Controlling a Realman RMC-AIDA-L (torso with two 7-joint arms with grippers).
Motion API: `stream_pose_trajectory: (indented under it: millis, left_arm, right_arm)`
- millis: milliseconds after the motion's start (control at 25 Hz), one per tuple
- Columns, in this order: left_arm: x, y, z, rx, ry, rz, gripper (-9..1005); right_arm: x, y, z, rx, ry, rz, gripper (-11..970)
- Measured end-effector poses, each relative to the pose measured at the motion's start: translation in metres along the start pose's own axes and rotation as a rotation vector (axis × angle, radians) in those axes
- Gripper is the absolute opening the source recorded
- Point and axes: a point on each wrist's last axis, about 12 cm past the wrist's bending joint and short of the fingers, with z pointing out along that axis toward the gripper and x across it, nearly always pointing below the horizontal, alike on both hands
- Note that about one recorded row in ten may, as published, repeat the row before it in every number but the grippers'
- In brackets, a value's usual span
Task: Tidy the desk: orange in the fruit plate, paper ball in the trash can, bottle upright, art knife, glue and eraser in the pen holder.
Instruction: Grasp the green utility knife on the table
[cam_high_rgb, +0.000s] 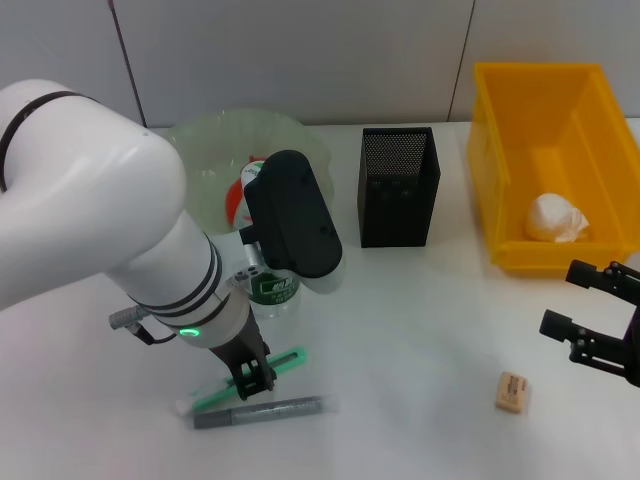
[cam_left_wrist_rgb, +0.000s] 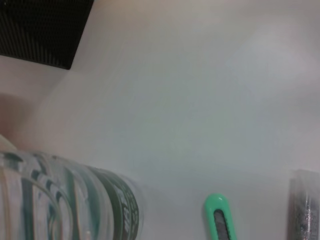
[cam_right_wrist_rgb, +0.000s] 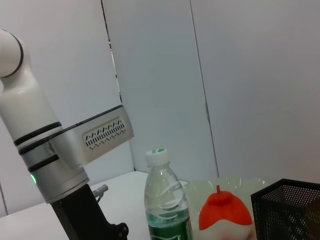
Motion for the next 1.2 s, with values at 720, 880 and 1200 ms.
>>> stream_pose_trajectory:
  millis: [720,880,1200]
  left_arm:
    - [0.0053,0.0008,0.0033,0.015,0.023,-0.016,249]
    - [0.0058,0.0008,0.0038,0.016,0.025,-0.017,248]
    - [0.0069,0.0017,0.0048,0.013,0.029,-0.020,246]
  right_arm:
    - [-0.0002,-0.0002,0.0003,-0.003,0.003,0.005,760]
    - [-0.0002,-0.0001,0.0004,-0.004,0.004,0.005,759]
    - [-0.0001,-0.0001,0.0005,-0.005,0.004,0.006,759]
